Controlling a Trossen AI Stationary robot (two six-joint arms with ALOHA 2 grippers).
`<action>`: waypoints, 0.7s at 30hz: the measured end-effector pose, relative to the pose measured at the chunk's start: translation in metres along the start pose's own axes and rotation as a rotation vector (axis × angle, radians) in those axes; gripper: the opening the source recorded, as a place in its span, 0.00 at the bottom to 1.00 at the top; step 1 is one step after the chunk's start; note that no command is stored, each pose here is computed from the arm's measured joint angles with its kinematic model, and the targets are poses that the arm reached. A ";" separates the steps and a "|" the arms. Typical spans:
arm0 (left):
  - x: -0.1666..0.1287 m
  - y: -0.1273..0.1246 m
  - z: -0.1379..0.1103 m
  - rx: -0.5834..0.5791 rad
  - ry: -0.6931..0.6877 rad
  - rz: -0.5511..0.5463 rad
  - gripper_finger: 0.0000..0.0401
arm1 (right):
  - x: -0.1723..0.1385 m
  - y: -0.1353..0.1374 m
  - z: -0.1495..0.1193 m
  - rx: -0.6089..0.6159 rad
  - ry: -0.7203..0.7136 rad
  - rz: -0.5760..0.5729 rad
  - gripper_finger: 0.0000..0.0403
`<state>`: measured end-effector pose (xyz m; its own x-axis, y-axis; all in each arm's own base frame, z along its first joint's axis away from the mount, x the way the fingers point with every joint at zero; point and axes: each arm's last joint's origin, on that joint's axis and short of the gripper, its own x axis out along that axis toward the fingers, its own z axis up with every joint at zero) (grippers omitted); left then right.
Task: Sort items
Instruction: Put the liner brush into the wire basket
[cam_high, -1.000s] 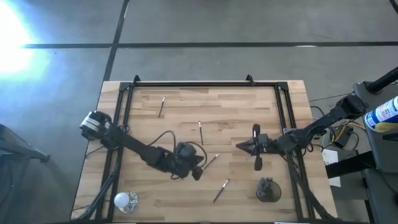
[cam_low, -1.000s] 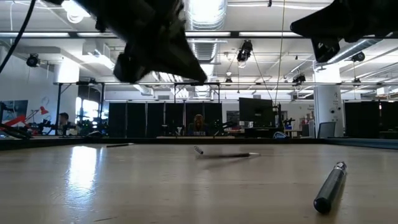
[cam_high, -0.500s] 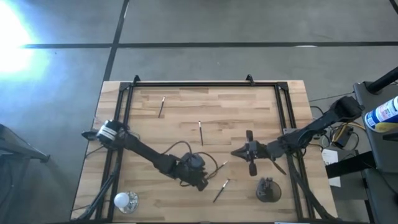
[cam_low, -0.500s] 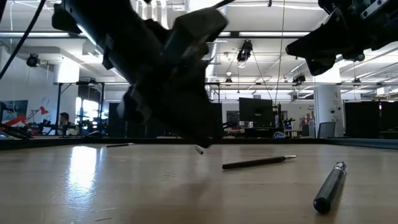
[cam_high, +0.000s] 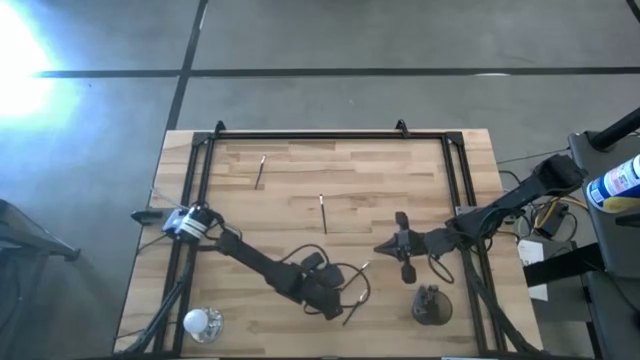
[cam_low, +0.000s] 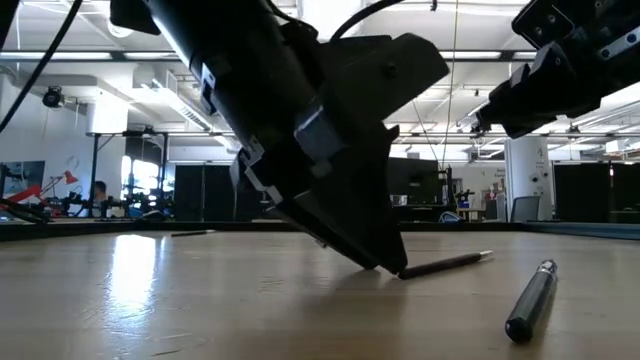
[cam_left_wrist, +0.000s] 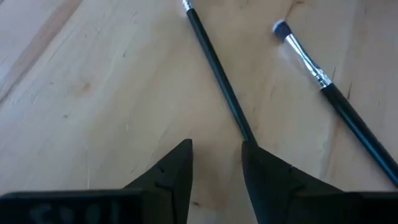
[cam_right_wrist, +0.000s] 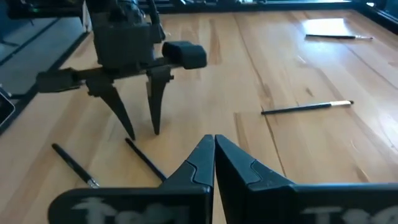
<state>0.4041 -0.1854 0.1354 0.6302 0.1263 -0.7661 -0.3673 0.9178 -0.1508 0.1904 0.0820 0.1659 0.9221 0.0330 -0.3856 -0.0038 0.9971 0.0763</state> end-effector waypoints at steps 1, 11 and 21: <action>-0.001 0.000 0.001 0.003 0.004 0.003 0.33 | 0.000 0.000 0.000 -0.002 0.005 -0.001 0.02; -0.017 0.002 0.008 0.005 0.016 0.012 0.33 | 0.007 -0.009 -0.006 -0.040 0.120 0.105 0.06; -0.033 0.018 -0.010 -0.045 -0.050 0.007 0.26 | 0.046 -0.014 -0.001 -0.259 0.418 0.166 0.29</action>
<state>0.3697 -0.1765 0.1512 0.6602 0.1524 -0.7355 -0.4016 0.8991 -0.1741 0.2326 0.0695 0.1465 0.6675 0.1640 -0.7263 -0.2817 0.9586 -0.0424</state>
